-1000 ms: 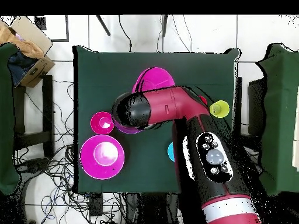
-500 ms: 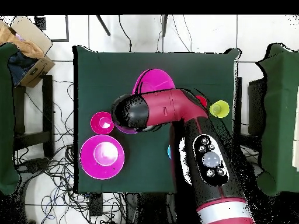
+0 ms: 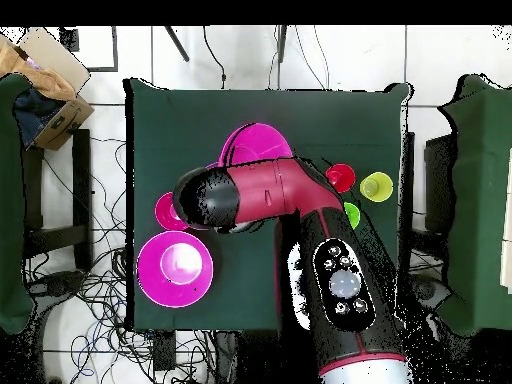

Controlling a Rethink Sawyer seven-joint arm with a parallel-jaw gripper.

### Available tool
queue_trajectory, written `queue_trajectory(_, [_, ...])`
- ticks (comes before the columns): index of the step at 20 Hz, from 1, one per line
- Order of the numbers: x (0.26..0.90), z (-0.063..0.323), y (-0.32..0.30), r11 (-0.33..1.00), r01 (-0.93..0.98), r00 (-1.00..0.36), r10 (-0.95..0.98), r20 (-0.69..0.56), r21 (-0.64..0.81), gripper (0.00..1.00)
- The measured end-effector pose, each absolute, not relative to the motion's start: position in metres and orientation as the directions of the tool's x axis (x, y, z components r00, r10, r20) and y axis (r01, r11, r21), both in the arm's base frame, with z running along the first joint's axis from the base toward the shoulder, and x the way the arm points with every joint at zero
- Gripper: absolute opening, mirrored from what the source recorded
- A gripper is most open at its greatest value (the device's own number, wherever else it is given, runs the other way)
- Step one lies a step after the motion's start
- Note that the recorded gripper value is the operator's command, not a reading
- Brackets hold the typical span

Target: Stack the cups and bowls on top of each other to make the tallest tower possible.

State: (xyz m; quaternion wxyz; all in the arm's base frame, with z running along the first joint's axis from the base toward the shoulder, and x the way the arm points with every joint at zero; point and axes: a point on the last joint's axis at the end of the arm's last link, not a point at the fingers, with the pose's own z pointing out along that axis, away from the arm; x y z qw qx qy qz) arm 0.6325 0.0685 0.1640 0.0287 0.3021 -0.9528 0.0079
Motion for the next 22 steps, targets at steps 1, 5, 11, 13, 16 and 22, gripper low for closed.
queue_trajectory(1, [0.6319, 0.1646, 0.0698, 0.82, -0.572, -0.819, -0.571, 0.06, 0.0, 0.0])
queue_trajectory(5, [0.6309, 0.1666, 0.0704, 0.83, -0.557, -0.829, -0.556, 0.06, -0.003, 0.0])
queue_trajectory(11, [0.6285, 0.1638, 0.066, 0.84, -0.543, -0.839, -0.542, 0.047, 0.003, 0.0])
queue_trajectory(13, [0.6278, 0.1632, 0.0661, 0.841, -0.541, -0.84, -0.54, 0.044, 0.005, 0.0])
queue_trajectory(16, [0.627, 0.1626, 0.0681, 0.842, -0.539, -0.841, -0.539, 0.038, 0.009, 0.0])
queue_trajectory(22, [0.6248, 0.1612, 0.0747, 0.84, -0.542, -0.839, -0.542, 0.033, 0.012, 0.0])
